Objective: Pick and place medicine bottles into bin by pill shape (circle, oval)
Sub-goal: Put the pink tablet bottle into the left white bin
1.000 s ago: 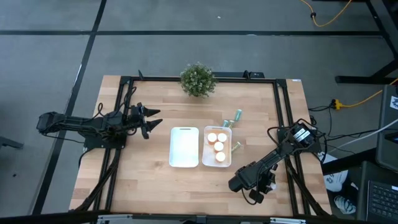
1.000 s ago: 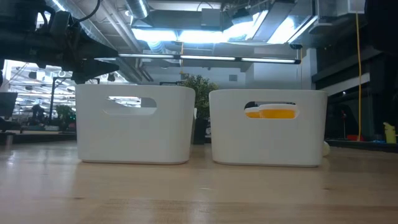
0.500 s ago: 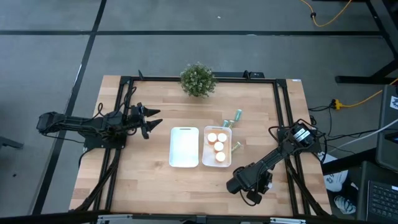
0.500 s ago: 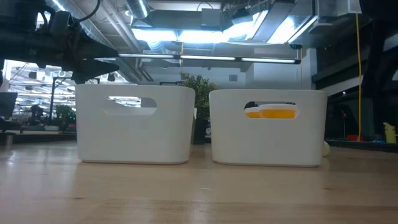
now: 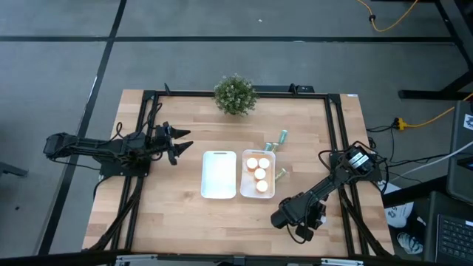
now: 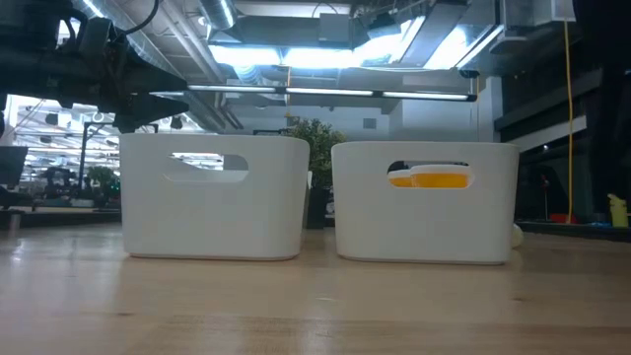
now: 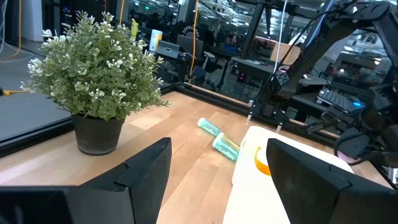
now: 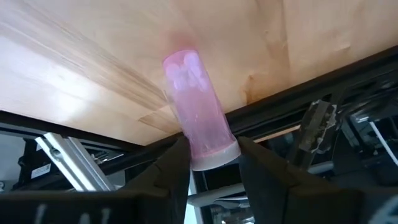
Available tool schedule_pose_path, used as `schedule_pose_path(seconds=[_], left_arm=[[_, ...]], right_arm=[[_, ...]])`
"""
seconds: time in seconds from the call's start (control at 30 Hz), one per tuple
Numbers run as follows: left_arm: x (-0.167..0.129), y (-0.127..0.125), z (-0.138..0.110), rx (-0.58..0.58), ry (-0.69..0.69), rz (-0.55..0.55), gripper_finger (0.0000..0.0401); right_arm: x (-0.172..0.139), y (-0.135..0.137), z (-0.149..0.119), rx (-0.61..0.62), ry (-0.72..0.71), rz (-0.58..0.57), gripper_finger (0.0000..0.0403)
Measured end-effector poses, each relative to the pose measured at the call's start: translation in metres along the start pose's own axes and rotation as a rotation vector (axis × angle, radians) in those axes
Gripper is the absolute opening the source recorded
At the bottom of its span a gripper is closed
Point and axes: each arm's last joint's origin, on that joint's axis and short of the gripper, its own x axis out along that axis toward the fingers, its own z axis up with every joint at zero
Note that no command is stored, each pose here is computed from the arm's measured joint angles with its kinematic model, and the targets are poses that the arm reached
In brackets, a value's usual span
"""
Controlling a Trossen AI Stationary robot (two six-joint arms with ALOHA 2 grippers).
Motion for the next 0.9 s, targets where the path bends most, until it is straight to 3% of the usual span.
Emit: schedule_pose_path(seconds=[0.57,0.9], left_arm=[[0.000,0.000,0.000,0.000,0.000,0.000,0.0255],[0.000,0.000,0.000,0.000,0.001,0.000,0.0255]], right_arm=[[-0.001,0.001,0.001,-0.010,-0.010,0.010,0.0224],[-0.010,0.018,-0.023,-0.098,-0.194,-0.054,0.0266]])
